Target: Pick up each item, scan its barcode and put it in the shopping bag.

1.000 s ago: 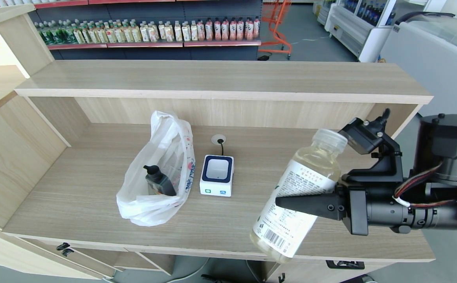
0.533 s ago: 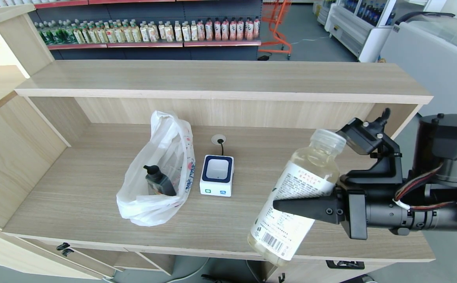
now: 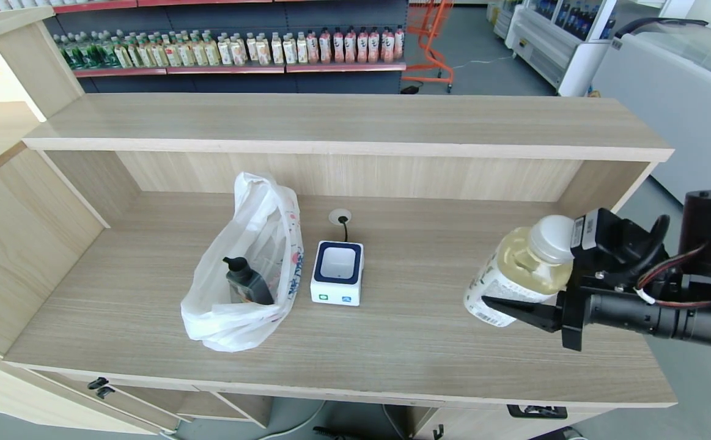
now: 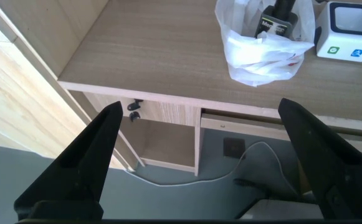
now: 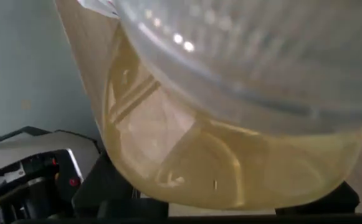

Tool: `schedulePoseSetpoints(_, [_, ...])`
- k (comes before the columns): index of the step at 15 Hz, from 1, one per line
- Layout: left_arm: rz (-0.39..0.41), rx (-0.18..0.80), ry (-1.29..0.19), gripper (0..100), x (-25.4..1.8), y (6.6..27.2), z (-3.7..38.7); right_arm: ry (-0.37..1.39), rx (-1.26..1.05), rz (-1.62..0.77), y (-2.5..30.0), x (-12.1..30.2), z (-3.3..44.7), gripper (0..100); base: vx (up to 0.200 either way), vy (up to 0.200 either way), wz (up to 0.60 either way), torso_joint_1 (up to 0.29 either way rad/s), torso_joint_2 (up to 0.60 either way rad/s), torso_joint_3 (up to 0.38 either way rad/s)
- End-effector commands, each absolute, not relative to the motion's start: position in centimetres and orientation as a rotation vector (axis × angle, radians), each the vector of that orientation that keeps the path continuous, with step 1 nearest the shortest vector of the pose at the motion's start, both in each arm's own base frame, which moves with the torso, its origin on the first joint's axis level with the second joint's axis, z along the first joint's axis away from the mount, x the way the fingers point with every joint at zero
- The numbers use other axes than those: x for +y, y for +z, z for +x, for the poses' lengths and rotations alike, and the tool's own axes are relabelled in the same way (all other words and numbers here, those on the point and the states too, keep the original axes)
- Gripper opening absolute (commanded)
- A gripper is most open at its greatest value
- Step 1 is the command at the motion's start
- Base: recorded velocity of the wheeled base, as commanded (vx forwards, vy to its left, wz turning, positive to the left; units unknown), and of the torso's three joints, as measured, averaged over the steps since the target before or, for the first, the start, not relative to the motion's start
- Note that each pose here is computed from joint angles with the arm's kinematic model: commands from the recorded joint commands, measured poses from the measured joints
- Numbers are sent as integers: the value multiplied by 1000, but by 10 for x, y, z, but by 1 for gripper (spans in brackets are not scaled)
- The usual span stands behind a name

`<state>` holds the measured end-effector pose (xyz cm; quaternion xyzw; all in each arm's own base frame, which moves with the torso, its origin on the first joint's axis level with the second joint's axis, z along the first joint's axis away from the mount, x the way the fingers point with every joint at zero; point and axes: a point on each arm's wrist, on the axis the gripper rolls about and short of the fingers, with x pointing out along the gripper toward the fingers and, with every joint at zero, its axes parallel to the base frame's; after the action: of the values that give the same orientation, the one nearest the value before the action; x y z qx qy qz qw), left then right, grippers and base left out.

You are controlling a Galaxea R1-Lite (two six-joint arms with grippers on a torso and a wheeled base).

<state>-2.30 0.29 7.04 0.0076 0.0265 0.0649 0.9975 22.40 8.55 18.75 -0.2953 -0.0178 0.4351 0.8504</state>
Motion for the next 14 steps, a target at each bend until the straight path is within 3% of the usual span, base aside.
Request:
schedulePoseSetpoints(1, [14, 53, 130, 100, 3, 70, -23, 748, -110, -787, 194, 55, 231, 0, 0, 0, 0, 0, 0, 0])
schedulePoseSetpoints(5, [16, 53, 130, 100, 3, 70, -23, 658, -184, -974, 197, 41, 230, 0, 0, 0, 0, 0, 0, 0])
schedulePoseSetpoints(11, [20, 53, 130, 100, 3, 70, -23, 662, -208, -1003, 198, 41, 220, 0, 0, 0, 0, 0, 0, 0])
schedulePoseSetpoints(14, [17, 53, 130, 100, 3, 70, -23, 675, -235, -992, 202, 40, 212, 0, 0, 200, 0, -6, -2, 7])
